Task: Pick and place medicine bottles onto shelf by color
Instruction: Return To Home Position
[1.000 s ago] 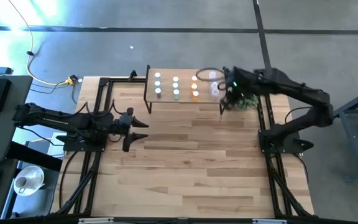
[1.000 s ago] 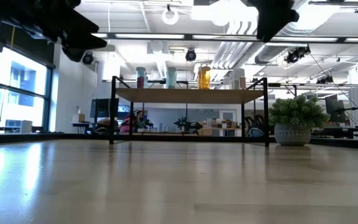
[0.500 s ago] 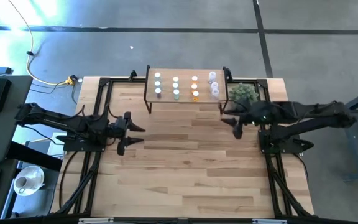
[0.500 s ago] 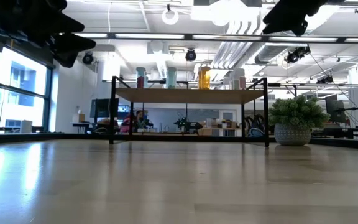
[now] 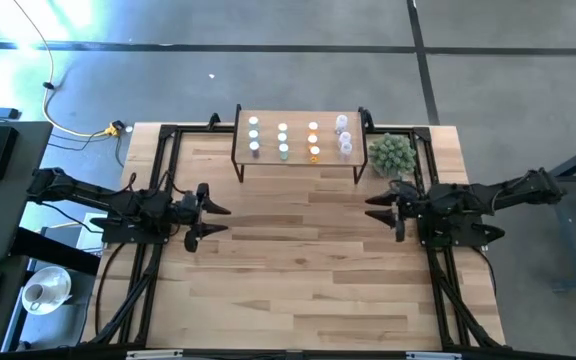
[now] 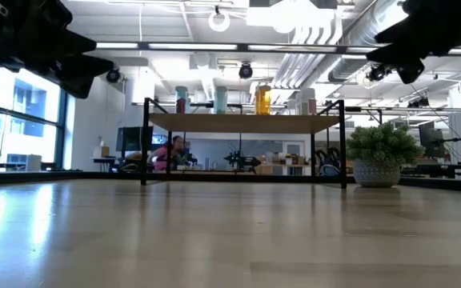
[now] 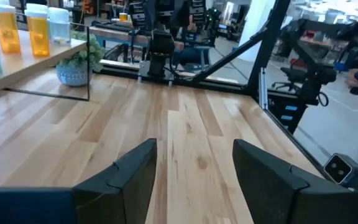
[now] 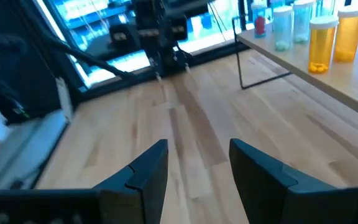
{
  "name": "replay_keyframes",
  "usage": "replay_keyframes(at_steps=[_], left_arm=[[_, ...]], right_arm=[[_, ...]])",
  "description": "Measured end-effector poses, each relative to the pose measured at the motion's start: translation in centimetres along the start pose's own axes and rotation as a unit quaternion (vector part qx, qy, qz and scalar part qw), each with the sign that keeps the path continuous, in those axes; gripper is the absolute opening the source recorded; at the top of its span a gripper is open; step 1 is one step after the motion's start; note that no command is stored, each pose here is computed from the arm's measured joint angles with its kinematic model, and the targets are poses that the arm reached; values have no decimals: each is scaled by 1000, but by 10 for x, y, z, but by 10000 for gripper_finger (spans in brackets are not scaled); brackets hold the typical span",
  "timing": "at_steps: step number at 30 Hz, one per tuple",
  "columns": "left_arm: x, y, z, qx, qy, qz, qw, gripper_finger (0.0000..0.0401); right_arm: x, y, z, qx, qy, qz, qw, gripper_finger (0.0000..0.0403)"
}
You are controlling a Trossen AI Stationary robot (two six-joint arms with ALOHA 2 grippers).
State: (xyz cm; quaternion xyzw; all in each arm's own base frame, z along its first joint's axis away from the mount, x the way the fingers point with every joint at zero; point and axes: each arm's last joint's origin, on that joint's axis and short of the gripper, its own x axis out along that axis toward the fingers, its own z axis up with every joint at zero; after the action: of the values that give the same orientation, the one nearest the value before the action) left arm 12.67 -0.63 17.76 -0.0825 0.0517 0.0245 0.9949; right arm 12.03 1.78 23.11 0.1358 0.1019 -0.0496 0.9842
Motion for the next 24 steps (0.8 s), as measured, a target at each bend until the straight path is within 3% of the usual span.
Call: replay_keyframes(at_steps=[9, 17, 24], left_arm=[[-9, 3, -14, -5, -28, -12, 1000, 200], [-13, -2, -8, 13, -52, -81, 995, 200], [-18, -2, -5, 17, -74, -84, 994, 200]], right_arm=[[-19, -5, -21, 19, -46, 53, 997, 163], [-10, -11, -67, 42, -65, 91, 993, 163], [-14, -8, -63, 11, -99, 116, 988, 163]])
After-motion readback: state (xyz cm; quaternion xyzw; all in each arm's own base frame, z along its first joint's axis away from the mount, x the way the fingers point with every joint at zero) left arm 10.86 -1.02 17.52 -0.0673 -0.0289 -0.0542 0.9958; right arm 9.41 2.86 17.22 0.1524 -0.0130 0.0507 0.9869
